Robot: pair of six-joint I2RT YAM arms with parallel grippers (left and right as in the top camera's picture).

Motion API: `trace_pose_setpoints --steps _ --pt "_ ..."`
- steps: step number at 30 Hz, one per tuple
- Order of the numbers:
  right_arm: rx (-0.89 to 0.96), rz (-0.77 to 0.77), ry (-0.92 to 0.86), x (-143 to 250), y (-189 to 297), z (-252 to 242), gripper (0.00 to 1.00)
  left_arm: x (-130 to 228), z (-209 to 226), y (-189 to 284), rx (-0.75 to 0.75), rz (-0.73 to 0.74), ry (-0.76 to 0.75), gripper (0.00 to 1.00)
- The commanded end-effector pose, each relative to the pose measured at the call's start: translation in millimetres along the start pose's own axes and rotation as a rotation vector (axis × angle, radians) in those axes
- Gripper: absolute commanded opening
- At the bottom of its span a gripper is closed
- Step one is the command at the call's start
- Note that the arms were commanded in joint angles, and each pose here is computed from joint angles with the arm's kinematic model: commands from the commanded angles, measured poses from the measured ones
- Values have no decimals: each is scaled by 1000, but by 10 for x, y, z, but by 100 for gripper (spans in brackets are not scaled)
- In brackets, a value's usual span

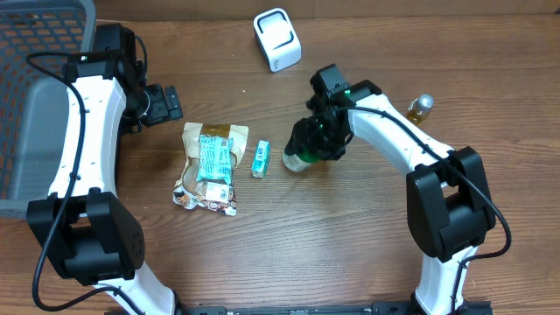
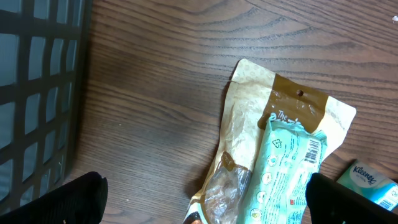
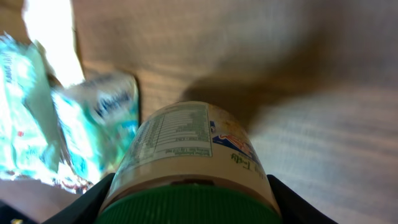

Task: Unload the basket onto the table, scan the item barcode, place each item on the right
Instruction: 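Carry the tub up toward the white scanner with the right gripper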

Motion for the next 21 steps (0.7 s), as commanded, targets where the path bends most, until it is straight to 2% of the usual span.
trace_pose_setpoints --steps 1,6,12,21 --pt "-29 -123 128 -267 305 129 4 12 -31 12 9 -2 -22 99" --pt "-75 -219 181 -423 903 359 4 12 -31 12 9 -2 -22 100" --pt "-124 -347 331 -401 1566 686 4 12 -31 12 9 -2 -22 99" --pt "-162 -421 363 -434 1751 798 4 12 -30 12 9 -2 -22 100"
Point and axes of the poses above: each gripper's point midway between its finger pads, its own y axis back along the fingers, its own z axis along the line the jaws close on, x = y × z, the point moved 9 cm from there along y, back along the fingers, and after that the axes turned 9 degrees about -y, right-handed, at the moved point
